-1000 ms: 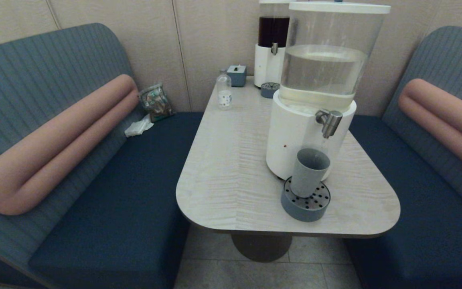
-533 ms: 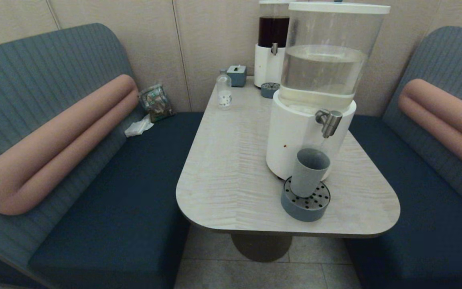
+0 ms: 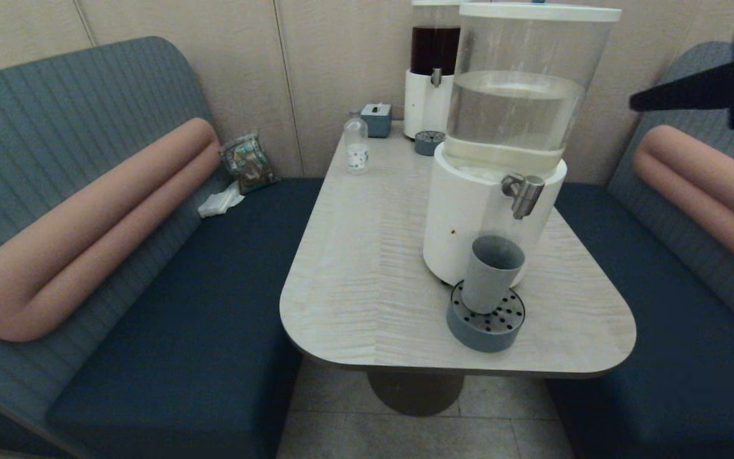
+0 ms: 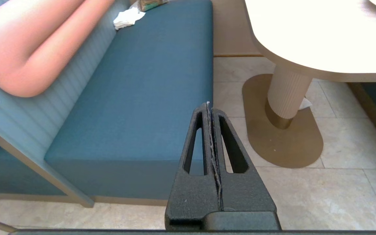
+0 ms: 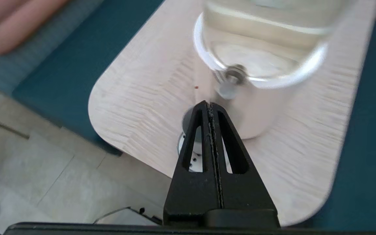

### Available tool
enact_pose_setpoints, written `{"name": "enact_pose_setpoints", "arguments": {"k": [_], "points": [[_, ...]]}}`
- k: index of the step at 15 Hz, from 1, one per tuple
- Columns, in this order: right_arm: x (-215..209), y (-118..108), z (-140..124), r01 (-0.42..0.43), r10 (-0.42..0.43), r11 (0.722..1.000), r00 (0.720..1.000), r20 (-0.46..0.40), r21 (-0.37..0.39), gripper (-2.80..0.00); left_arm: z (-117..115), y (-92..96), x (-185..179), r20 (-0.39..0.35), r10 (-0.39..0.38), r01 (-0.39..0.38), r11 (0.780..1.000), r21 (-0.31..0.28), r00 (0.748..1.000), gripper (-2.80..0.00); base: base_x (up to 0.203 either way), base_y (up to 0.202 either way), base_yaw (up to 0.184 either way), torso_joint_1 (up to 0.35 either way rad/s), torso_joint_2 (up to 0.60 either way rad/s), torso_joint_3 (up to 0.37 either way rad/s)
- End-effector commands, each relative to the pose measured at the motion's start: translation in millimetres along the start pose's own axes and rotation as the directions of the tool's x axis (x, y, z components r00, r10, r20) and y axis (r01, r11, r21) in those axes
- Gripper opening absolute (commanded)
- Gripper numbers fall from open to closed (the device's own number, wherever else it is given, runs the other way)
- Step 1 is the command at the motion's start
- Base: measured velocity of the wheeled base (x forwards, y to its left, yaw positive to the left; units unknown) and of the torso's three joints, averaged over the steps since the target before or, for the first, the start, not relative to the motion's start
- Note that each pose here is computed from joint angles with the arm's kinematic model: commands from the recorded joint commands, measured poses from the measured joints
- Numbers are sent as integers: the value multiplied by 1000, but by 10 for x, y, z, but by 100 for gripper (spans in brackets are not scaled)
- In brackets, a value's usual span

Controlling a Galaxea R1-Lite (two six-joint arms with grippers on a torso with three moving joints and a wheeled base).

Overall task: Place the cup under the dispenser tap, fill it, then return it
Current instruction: Turn off the faucet

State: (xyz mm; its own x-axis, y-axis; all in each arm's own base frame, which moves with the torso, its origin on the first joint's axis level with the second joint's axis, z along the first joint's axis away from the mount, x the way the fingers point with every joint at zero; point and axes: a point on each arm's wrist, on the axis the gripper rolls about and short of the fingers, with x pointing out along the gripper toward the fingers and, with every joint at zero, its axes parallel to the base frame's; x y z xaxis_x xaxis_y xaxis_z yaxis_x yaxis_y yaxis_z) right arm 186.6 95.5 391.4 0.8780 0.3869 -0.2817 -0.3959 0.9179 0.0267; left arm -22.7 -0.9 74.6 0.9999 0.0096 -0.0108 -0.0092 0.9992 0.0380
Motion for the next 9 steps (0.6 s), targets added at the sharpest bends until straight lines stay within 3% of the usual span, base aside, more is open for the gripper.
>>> {"name": "enact_pose_setpoints", "arguments": {"k": [1, 5, 9], "points": [[540, 66, -44, 8, -9, 1000, 996, -90, -10, -280, -4, 0, 2, -3, 1, -1, 1000, 0, 1000, -280, 0, 0, 0, 0, 0, 0], [1153, 107, -104, 101, -105, 994, 983, -152, -31, -280, -4, 0, 2, -3, 0, 0, 1000, 0, 1000, -280, 0, 0, 0, 0, 0, 0], [1321, 146, -201, 100, -106, 994, 975, -196, -38, -280, -4, 0, 2, -3, 0, 0, 1000, 0, 1000, -280, 0, 0, 0, 0, 0, 0]]}}
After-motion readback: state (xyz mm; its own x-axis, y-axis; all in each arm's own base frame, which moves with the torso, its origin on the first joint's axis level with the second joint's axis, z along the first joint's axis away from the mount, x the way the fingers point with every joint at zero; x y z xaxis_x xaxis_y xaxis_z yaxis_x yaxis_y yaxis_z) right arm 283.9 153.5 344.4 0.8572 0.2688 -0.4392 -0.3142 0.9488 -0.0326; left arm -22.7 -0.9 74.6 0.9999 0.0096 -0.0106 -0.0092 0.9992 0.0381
